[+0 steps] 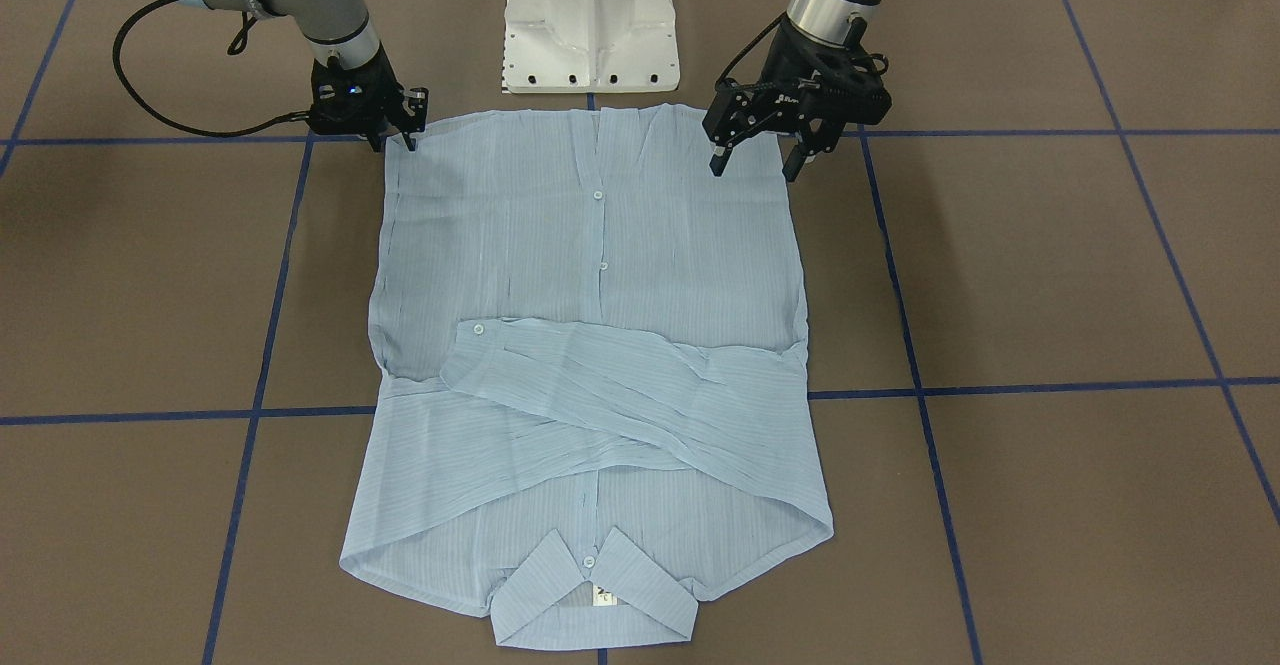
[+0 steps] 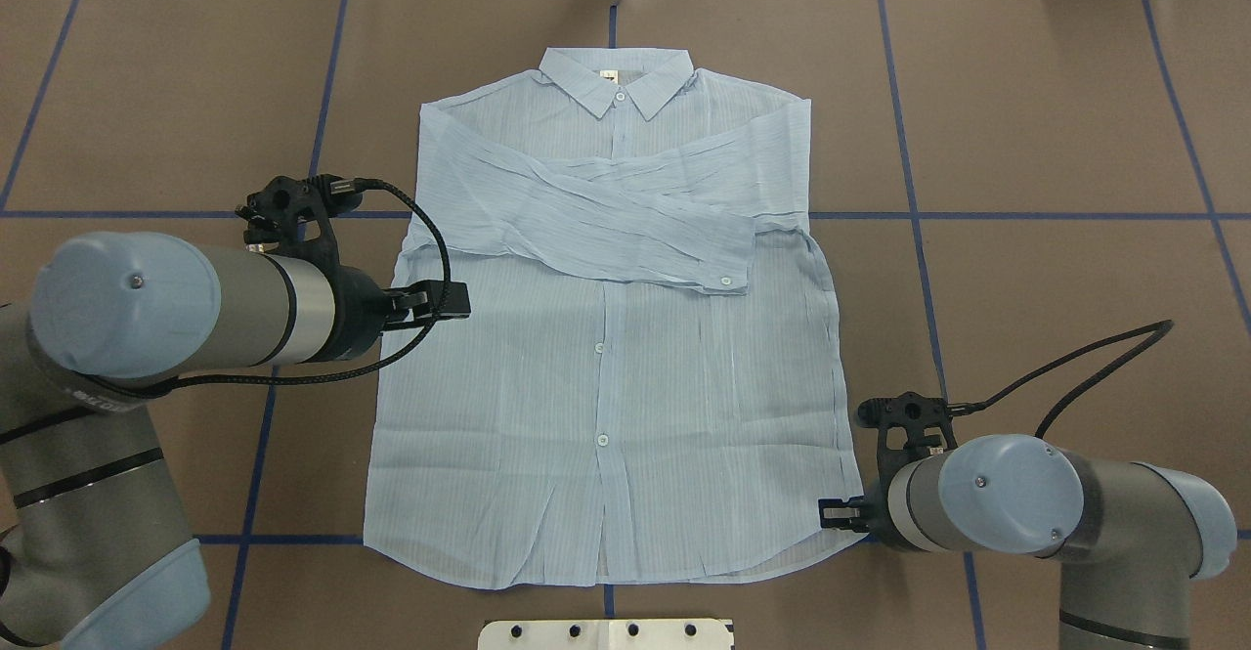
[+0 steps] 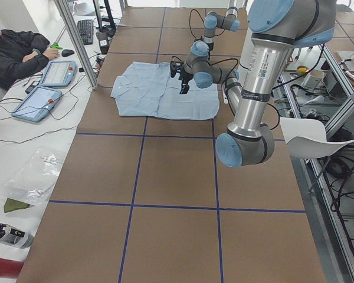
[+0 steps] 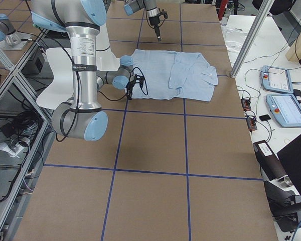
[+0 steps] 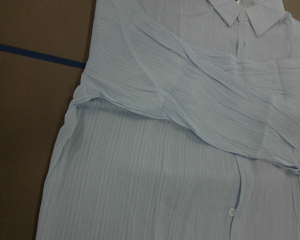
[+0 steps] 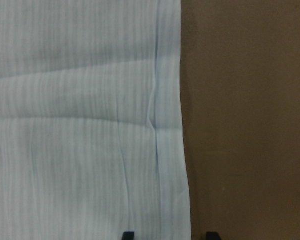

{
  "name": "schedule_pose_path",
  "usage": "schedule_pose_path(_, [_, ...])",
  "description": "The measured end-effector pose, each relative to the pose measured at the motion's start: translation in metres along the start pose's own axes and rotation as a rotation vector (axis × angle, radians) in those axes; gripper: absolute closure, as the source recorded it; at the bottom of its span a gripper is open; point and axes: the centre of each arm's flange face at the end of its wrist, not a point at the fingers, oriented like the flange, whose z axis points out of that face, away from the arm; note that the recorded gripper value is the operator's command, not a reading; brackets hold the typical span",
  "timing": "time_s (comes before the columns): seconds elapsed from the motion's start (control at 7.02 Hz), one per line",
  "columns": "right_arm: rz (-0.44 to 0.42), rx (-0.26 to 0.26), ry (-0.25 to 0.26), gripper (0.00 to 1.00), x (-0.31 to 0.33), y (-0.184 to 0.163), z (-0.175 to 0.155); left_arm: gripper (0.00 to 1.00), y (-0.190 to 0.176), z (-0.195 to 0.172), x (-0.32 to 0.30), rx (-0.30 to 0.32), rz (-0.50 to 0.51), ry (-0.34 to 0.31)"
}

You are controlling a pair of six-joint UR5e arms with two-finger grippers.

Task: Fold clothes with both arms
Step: 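Move both grippers down to the shirt's side edges near the hem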

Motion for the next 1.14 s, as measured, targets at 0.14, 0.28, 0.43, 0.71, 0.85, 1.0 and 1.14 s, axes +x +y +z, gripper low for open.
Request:
schedule_pose_path(0.14, [0.001, -0.001, 0.005, 0.52, 0.0016, -0.0001, 0.0016, 0.00, 0.0000, 0.0000, -0.0002, 0.000, 0.000, -0.001])
schedule_pose_path(0.28, [0.001, -0.002, 0.009, 0.59, 0.0031, 0.0000, 0.0028, 0.00, 0.0000, 0.0000, -0.0002, 0.000, 0.000, -0.001])
schedule_pose_path(0.43, [0.002, -0.005, 0.011, 0.80, 0.0035, 0.0002, 0.0032, 0.00, 0.0000, -0.0002, -0.0001, 0.000, 0.000, 0.000])
schedule_pose_path(0.71, [0.002, -0.015, 0.007, 1.00, 0.0019, 0.0011, 0.0022, 0.01, 0.0001, -0.0001, -0.0015, 0.001, -0.002, -0.003])
schedule_pose_path(0.85, [0.002, -0.017, 0.005, 1.00, 0.0011, 0.0014, 0.0014, 0.01, 0.0001, 0.0002, -0.0022, 0.001, -0.002, -0.004])
schedule_pose_path(1.0, [0.001, -0.017, 0.001, 1.00, 0.0001, 0.0016, 0.0001, 0.01, 0.0002, 0.0008, -0.0033, 0.000, -0.002, -0.007])
schedule_pose_path(1.14, [0.000, -0.016, -0.006, 1.00, -0.0016, 0.0017, -0.0033, 0.01, 0.0007, 0.0026, -0.0077, -0.002, -0.003, -0.014])
